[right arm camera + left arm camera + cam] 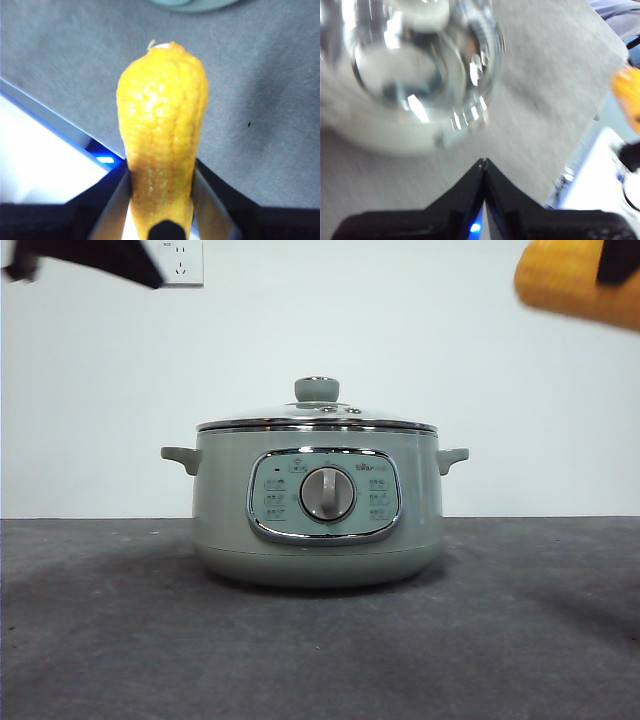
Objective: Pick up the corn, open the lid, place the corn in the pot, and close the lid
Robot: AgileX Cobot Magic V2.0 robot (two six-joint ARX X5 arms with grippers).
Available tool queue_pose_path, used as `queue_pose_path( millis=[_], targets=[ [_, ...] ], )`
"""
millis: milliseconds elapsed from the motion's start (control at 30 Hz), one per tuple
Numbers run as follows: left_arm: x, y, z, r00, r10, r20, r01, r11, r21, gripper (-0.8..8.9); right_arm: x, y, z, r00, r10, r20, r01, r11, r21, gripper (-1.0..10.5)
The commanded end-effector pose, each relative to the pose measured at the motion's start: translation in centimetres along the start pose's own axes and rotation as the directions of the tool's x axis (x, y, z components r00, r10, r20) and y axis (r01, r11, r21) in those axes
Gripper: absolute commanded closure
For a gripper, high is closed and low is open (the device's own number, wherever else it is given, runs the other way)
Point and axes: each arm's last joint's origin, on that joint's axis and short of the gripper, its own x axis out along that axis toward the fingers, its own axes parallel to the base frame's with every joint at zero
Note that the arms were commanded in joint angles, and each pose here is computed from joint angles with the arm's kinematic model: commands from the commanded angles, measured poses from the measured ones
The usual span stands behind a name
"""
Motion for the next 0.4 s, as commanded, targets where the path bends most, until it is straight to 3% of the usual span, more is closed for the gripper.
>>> queue_pose_path(
  millis=[33,200,333,400],
  targets=[
    [0.7,0.1,2.6,1.0,0.024,0.006,-0.024,1.0,0.012,8.14,-0.9,0.0,-0.4,0.999,0.006,0.036,-0.007,0.999,0.042,9.6],
    [2.3,0.1,6.7,0.997,0.078,0.0,-0.077,0.996,0.048,7.97,-1.8,0.0,-1.1,0.997,0.007,0.074,-0.012,0.998,0.063,9.6],
    [4.2,0.0,9.3,0.985,0.172,-0.03,-0.171,0.984,0.051,5.43,-2.2,-0.1,-1.4,0.997,0.005,0.077,-0.012,0.996,0.092,9.6],
    [5.3,-0.2,10.4,0.975,0.217,-0.042,-0.213,0.974,0.07,4.88,-2.3,-0.1,-1.5,0.996,0.003,0.084,-0.011,0.995,0.102,9.6]
  ],
)
